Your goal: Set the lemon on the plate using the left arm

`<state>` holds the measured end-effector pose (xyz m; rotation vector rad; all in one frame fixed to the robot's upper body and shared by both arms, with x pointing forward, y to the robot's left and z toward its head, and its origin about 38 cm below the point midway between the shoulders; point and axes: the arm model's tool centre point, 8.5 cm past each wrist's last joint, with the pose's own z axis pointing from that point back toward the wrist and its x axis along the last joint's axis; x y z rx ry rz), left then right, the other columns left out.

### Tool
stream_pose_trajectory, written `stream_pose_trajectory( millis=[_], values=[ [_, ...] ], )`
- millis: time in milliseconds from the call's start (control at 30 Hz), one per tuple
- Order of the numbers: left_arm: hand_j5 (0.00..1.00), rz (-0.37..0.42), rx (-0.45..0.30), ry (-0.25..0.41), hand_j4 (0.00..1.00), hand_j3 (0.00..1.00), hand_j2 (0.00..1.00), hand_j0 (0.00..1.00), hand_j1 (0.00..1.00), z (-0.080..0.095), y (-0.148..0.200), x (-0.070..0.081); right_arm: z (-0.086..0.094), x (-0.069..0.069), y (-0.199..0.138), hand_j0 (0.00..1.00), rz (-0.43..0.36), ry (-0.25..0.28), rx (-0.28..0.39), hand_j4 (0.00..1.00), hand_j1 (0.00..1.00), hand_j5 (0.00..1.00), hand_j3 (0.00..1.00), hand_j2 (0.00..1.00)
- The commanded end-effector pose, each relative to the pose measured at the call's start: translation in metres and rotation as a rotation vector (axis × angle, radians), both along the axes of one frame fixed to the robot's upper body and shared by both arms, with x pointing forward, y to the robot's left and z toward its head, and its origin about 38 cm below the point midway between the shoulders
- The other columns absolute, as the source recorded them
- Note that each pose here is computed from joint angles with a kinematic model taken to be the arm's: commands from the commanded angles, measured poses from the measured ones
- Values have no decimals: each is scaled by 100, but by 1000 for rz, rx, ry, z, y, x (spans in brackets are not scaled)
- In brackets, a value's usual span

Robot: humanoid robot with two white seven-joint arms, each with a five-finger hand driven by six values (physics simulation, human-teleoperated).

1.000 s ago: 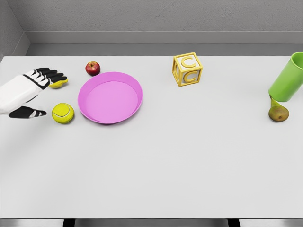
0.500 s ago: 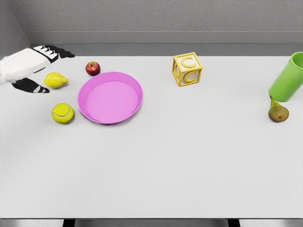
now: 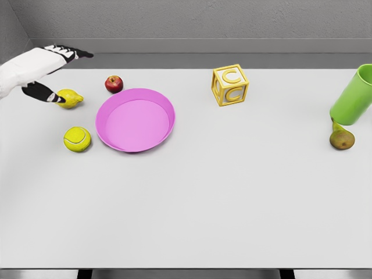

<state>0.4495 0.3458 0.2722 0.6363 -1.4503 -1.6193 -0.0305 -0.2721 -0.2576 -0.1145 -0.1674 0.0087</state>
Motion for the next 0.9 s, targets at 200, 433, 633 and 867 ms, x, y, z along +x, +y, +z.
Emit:
stream_pose_trajectory(
  millis=[200,433,633,867],
  values=[
    [96,118,9,105,96,96,96,96,96,-19,2,22,0,0,0,100,-1,0,0,100,100,100,100,100],
    [91,120,9,162,91,91,91,91,91,-37,-12,33,0,0,0,100,-1,0,0,100,100,100,100,100],
    [91,153,22,209,91,91,91,91,91,-44,-12,36,0,0,0,100,-1,0,0,100,100,100,100,100],
    [92,199,25,235,92,92,92,92,92,-52,4,40,0,0,0,100,-1,0,0,100,100,100,100,100]
  ],
)
